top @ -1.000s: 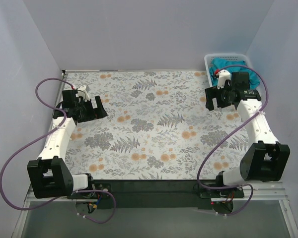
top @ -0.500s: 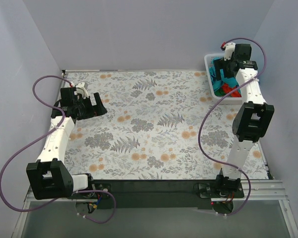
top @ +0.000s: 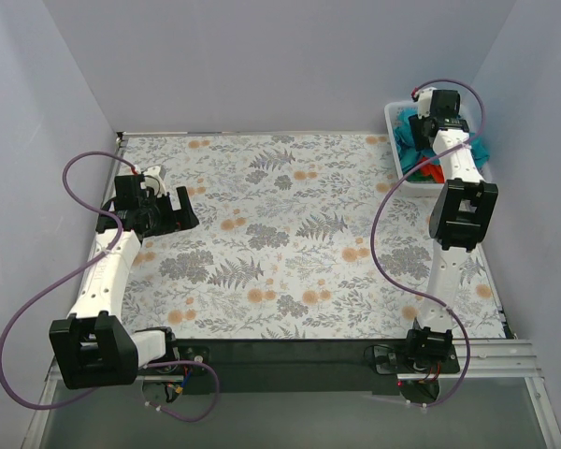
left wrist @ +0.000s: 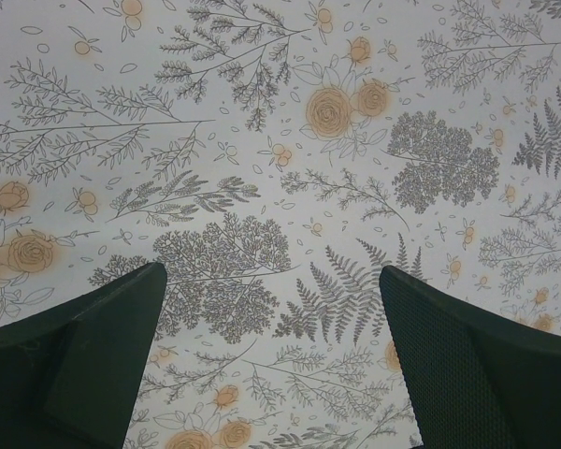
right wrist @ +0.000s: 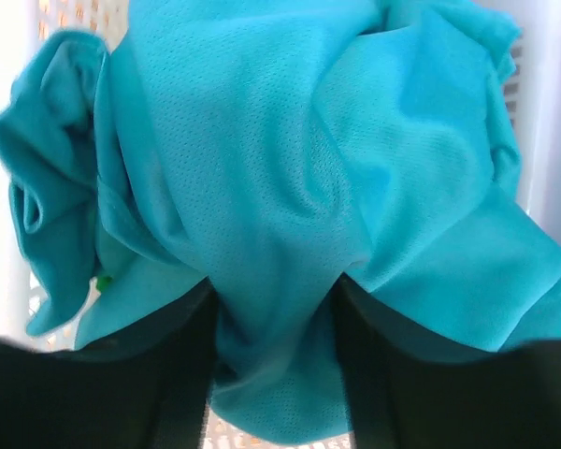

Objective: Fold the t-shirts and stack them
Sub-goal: Grab the tshirt from the pile, then move the tshirt to the center of the board

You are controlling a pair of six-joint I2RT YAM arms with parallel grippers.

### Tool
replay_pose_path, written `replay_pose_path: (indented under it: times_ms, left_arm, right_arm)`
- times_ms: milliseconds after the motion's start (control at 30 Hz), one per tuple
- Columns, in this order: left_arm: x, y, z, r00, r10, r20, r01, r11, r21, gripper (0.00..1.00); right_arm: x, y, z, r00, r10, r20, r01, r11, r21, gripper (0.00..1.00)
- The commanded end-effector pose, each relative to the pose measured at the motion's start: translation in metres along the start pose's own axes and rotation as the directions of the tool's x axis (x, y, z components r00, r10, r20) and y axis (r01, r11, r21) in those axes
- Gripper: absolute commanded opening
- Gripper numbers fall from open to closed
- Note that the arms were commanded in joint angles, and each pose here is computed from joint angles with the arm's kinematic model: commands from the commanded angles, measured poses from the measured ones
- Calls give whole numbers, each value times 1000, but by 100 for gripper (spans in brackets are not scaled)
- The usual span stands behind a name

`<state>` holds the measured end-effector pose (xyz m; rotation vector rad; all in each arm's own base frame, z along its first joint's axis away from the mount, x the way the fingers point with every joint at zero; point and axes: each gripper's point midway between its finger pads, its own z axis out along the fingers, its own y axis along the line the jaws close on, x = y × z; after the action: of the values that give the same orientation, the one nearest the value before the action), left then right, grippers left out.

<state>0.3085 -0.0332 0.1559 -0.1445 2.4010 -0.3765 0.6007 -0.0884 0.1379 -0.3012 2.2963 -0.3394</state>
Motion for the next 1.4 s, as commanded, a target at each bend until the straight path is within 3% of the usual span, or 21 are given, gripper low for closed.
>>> replay_pose_path:
  times_ms: [0,67,100,200,400,567,867,1000,1100,1233,1267,1300,1367]
  left_arm:
    - [-3,1,-10,999,24,28,-24,1000,-13,98]
    - [-4,-1,-10,999,22,29,-22,1000,-4,98]
    - [-5,-3,-10,999,20,32,-20,1000,3,98]
    - [-8,-4,-9,999,16,32,-16,1000,8,98]
    - [-14,-7,-12,998,25,58,-26,1000,16,98]
    - [-22,-15,-16,997,38,72,-42,998,52,98]
    - [-42,-32,-24,995,55,78,-65,990,127,98]
    - [-44,-37,-28,996,59,66,-68,987,145,98]
    - [-49,-40,-33,996,53,75,-64,986,152,98]
    - [-56,-51,-43,994,51,101,-70,978,196,98]
    - [-57,-54,-44,993,54,105,-75,976,203,98]
    - [-58,-55,-46,993,54,108,-76,975,208,98]
    - [-58,-57,-49,992,64,111,-87,971,221,98]
  right_arm:
    - [-54,-37,-26,987,7,159,-26,993,116,52]
    - [-65,-43,-37,982,-2,191,-23,991,130,42]
    - [-69,-46,-42,979,-7,203,-21,991,135,28]
    - [-87,-58,-63,968,-26,248,-17,985,170,2]
    - [-131,-73,-130,923,-41,384,-31,983,179,1]
    - [-166,-73,-213,848,-60,527,-17,990,141,1]
    - [-204,-5,-360,646,-95,757,162,987,-14,1]
    - [-216,32,-425,537,-58,842,237,968,-85,1]
    - [-210,74,-450,501,-1,865,326,927,-188,1]
    - [-169,146,-433,580,77,811,440,808,-391,1]
    - [-144,172,-407,648,80,757,450,762,-466,1]
    - [-127,193,-412,657,94,748,494,696,-521,19]
    - [-92,235,-403,701,82,709,541,586,-603,73]
